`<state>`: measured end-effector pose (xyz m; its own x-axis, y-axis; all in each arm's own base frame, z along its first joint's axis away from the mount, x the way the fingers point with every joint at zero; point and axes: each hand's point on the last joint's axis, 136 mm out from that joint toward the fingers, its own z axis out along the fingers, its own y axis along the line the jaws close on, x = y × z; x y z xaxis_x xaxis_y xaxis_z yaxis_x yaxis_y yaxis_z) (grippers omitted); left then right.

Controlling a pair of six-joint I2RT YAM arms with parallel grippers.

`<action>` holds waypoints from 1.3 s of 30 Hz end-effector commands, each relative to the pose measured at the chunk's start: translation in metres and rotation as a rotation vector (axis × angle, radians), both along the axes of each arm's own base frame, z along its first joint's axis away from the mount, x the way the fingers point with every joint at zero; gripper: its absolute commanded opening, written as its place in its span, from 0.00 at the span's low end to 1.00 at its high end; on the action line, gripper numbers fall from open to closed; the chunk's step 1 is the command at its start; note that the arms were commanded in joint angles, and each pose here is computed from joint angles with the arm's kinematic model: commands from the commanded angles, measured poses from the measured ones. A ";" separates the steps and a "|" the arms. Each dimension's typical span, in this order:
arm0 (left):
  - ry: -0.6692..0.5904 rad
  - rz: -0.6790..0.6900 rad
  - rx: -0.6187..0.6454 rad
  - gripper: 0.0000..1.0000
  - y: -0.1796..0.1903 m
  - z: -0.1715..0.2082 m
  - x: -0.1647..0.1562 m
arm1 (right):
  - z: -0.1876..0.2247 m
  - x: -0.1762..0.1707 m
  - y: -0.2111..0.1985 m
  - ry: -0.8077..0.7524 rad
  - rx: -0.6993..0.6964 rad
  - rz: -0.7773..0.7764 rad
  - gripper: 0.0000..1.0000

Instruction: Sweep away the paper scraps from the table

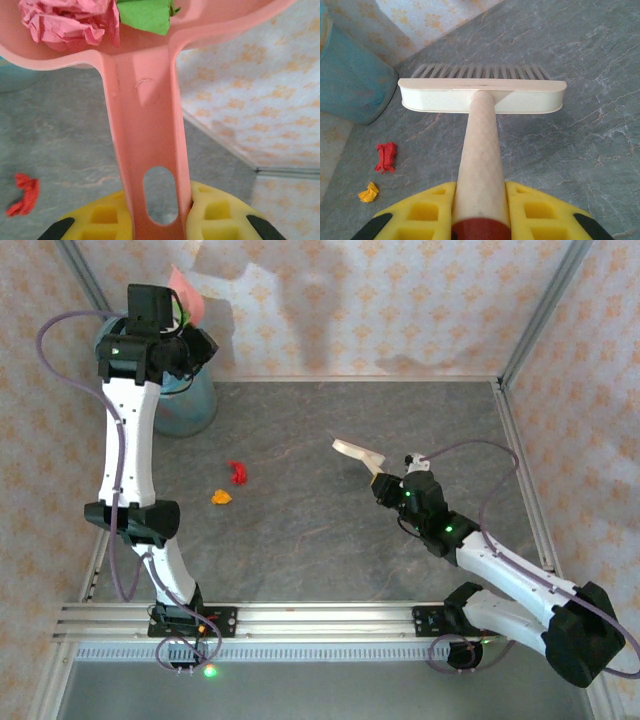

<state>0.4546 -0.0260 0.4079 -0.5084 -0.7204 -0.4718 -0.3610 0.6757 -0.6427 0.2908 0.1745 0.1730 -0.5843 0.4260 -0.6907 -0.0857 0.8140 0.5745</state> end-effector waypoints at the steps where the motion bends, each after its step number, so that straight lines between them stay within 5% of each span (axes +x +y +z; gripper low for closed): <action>1: -0.100 0.026 -0.139 0.00 0.007 0.017 0.030 | 0.012 0.007 0.000 -0.046 0.035 -0.024 0.00; 7: -0.097 0.068 -0.355 0.00 0.028 -0.005 0.080 | 0.011 0.009 0.000 -0.039 0.029 -0.032 0.00; 18: -0.141 0.125 -0.483 0.00 0.046 -0.009 0.109 | 0.008 0.011 0.000 -0.025 0.020 -0.038 0.00; 31: -0.205 0.143 -0.522 0.00 0.053 0.017 0.082 | 0.006 0.013 -0.001 -0.012 0.011 -0.050 0.00; 39: -0.208 0.129 -0.462 0.00 0.044 0.029 0.033 | 0.004 0.013 -0.002 -0.006 0.009 -0.062 0.00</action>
<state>0.5081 0.0198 0.4143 -0.3303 -0.9382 -0.1038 -0.3173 0.2139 -0.9239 0.2939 0.1747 0.1555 -0.6115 0.4195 -0.6709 -0.0450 0.8281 0.5588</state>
